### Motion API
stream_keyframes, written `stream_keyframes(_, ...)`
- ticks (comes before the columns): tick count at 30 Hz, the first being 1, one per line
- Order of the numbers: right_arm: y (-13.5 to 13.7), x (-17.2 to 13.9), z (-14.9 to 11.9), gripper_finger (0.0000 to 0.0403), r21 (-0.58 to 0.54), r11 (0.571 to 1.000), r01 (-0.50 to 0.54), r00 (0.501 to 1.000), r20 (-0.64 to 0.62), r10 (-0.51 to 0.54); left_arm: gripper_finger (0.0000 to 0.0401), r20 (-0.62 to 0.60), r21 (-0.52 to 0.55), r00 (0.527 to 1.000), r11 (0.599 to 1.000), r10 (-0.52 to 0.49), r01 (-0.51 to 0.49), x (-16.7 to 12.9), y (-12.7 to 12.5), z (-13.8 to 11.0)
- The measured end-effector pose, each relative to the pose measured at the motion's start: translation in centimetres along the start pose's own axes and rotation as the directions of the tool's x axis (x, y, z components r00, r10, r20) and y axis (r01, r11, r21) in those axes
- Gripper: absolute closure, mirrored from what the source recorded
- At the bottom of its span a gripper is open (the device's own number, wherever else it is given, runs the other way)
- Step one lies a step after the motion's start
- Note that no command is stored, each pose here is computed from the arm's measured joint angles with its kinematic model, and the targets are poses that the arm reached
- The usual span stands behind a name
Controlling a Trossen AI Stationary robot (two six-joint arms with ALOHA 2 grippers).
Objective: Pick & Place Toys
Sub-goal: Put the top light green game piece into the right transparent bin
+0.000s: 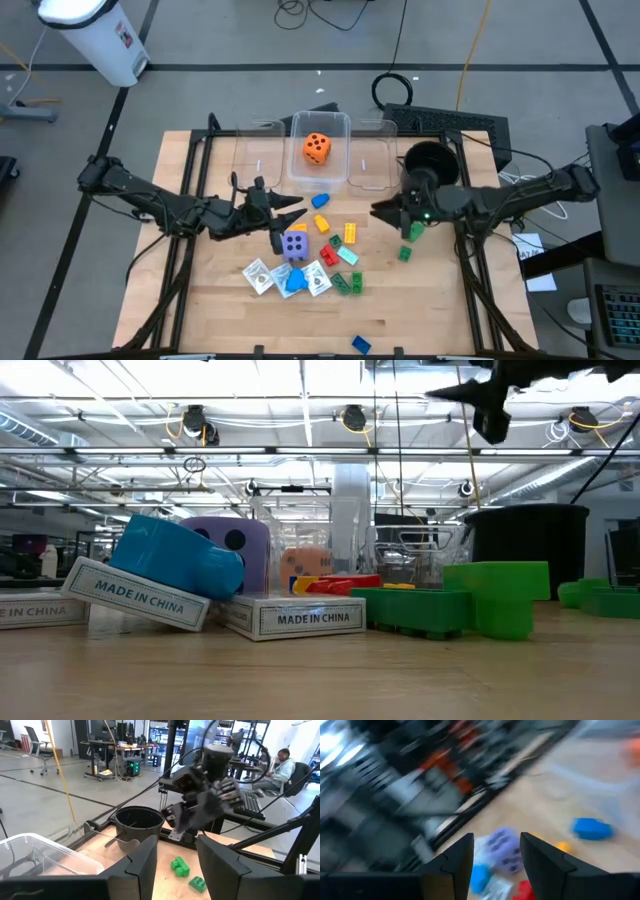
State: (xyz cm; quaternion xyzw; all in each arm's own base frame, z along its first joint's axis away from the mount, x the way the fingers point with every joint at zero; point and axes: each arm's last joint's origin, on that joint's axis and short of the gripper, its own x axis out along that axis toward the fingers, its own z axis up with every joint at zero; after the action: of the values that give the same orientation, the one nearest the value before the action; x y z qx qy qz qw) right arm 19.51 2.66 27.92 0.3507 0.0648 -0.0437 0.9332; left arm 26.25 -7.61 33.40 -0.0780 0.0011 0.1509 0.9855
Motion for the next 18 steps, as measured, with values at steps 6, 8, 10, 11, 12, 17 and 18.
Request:
stream_keyframes(6, -0.5, -0.4, 0.4, 0.0264, -0.095, 0.993, 0.065, 0.946, -0.309, -0.092, 0.0256, 0.001, -0.012, 1.000, 1.000, 0.007, -0.007, 0.0, 0.0, 0.0)
stream_keyframes(8, -0.6, -0.7, 0.4, 0.0270, -0.186, 0.979, 0.081, 0.885, -0.438, -0.157, 0.0256, 0.003, -0.019, 1.000, 1.000, 0.016, -0.016, 0.1, 0.2, 0.0)
stream_keyframes(10, -0.5, -0.9, 0.5, 0.0275, -0.315, 0.947, 0.067, 0.831, -0.508, -0.228, 0.0256, 0.013, -0.035, 0.999, 0.999, 0.029, -0.028, 0.2, 0.4, 0.2)
stream_keyframes(11, -0.4, -1.0, 0.7, 0.0277, -0.392, 0.919, 0.044, 0.806, -0.529, -0.265, 0.0256, 0.021, -0.047, 0.999, 0.998, 0.036, -0.035, 0.3, 0.5, 0.3)
stream_keyframes(12, -0.4, -1.0, 0.8, 0.0278, -0.468, 0.884, 0.014, 0.785, -0.542, -0.299, 0.0256, 0.030, -0.065, 0.999, 0.997, 0.041, -0.039, 0.4, 0.7, 0.4)
stream_keyframes(17, 0.1, -0.9, 1.5, 0.0281, -0.738, 0.644, -0.200, 0.720, -0.556, -0.414, 0.0256, 0.047, -0.160, 0.995, 0.984, 0.084, -0.076, 1.0, 1.7, 0.7)
stream_keyframes(18, 0.0, -1.0, 1.4, 0.0281, -0.757, 0.608, -0.239, 0.712, -0.563, -0.420, 0.0256, 0.048, -0.181, 0.995, 0.980, 0.092, -0.082, 1.2, 1.9, 0.7)
